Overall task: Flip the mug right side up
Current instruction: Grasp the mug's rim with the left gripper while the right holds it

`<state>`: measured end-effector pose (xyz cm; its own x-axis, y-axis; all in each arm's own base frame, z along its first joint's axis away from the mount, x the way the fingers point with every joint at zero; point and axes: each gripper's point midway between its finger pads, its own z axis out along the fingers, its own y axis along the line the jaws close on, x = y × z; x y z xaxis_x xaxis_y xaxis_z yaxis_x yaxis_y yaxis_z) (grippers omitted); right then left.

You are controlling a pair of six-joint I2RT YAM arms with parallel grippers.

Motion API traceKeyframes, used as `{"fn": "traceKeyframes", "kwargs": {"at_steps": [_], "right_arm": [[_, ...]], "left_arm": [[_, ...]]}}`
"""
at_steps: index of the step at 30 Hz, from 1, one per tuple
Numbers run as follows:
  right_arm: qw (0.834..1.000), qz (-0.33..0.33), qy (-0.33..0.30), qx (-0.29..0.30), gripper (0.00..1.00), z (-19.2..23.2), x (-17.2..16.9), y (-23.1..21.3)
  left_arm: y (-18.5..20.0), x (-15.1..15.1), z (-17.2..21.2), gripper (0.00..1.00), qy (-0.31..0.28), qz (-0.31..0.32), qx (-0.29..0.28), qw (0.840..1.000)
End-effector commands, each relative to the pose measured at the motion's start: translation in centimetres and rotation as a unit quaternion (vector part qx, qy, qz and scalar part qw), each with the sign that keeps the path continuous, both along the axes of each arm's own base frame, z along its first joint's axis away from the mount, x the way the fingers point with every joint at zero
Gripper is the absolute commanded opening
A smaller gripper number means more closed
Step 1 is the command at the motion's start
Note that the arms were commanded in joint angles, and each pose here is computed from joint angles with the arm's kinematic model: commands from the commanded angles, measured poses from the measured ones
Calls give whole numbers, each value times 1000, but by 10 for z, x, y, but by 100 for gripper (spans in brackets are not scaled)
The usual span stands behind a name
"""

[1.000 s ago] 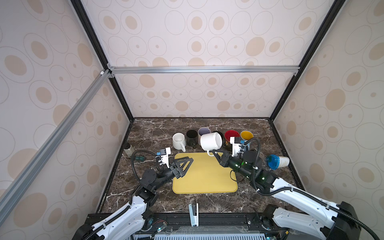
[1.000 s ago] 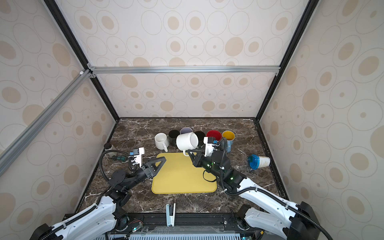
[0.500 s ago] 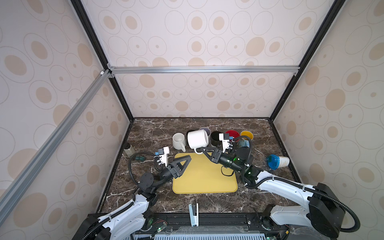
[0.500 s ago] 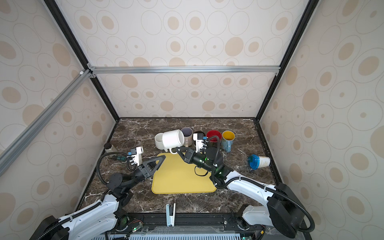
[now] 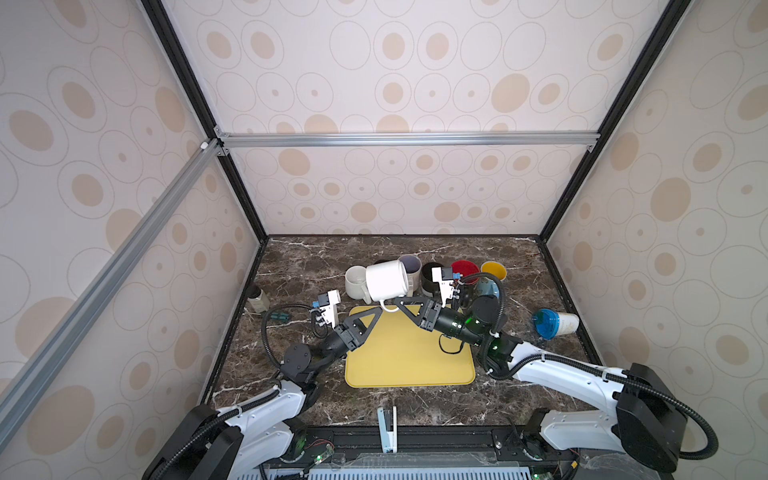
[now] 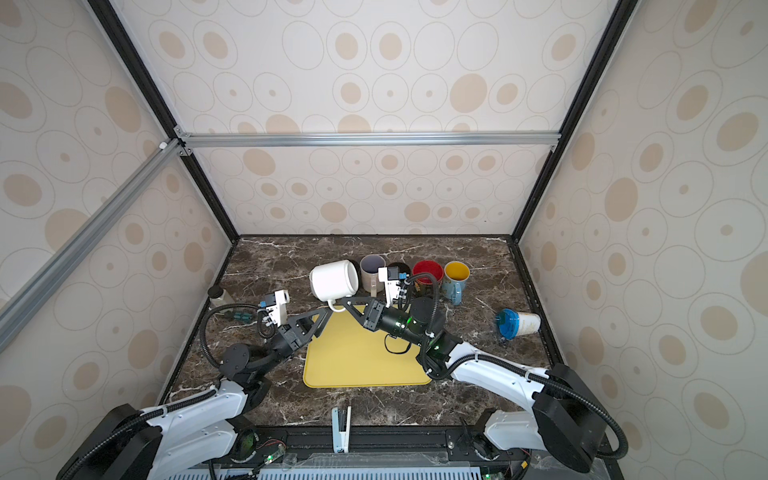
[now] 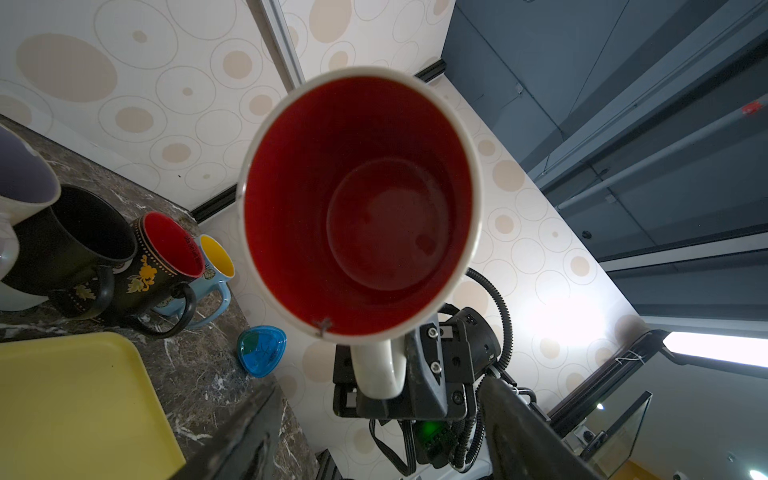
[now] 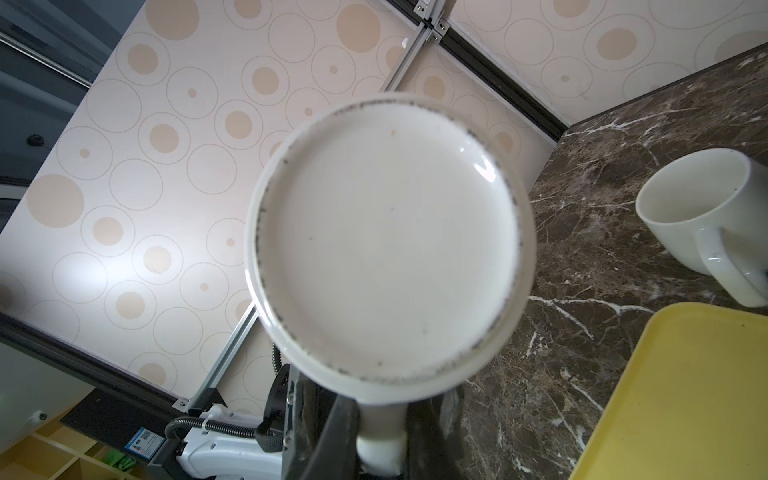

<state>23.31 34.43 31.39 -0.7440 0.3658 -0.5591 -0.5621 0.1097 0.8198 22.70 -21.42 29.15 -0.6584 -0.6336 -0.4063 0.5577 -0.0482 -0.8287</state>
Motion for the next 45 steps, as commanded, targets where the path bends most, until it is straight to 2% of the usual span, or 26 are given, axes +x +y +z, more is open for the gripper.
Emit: {"fn": "traceKeyframes", "kwargs": {"at_steps": [1, 7, 20, 35, 37, 43, 45], "right_arm": [[995, 18, -71, 64, 0, 56, -12, 0], [995, 36, -67, 62, 0, 51, -16, 11], [994, 60, -67, 67, 0, 50, -24, 22], [992, 94, -66, 52, 0, 42, -35, 36], [992, 97, -65, 53, 0, 41, -36, 38], [991, 104, -59, 53, 0, 37, -37, 39], [991, 108, -58, 52, 0, 36, -38, 40]], "left_arm": [[7, -7, 26, 72, -34, -6, -41, 999], [8, -5, 31, 68, -37, 0, -41, 998], [15, -2, 29, 51, -31, 17, -44, 998], [18, 1, 36, 43, -36, 20, -51, 998], [18, 1, 38, 37, -36, 20, -52, 998], [19, 2, 38, 33, -37, 23, -52, 998], [20, 1, 38, 22, -38, 24, -53, 998]]}}
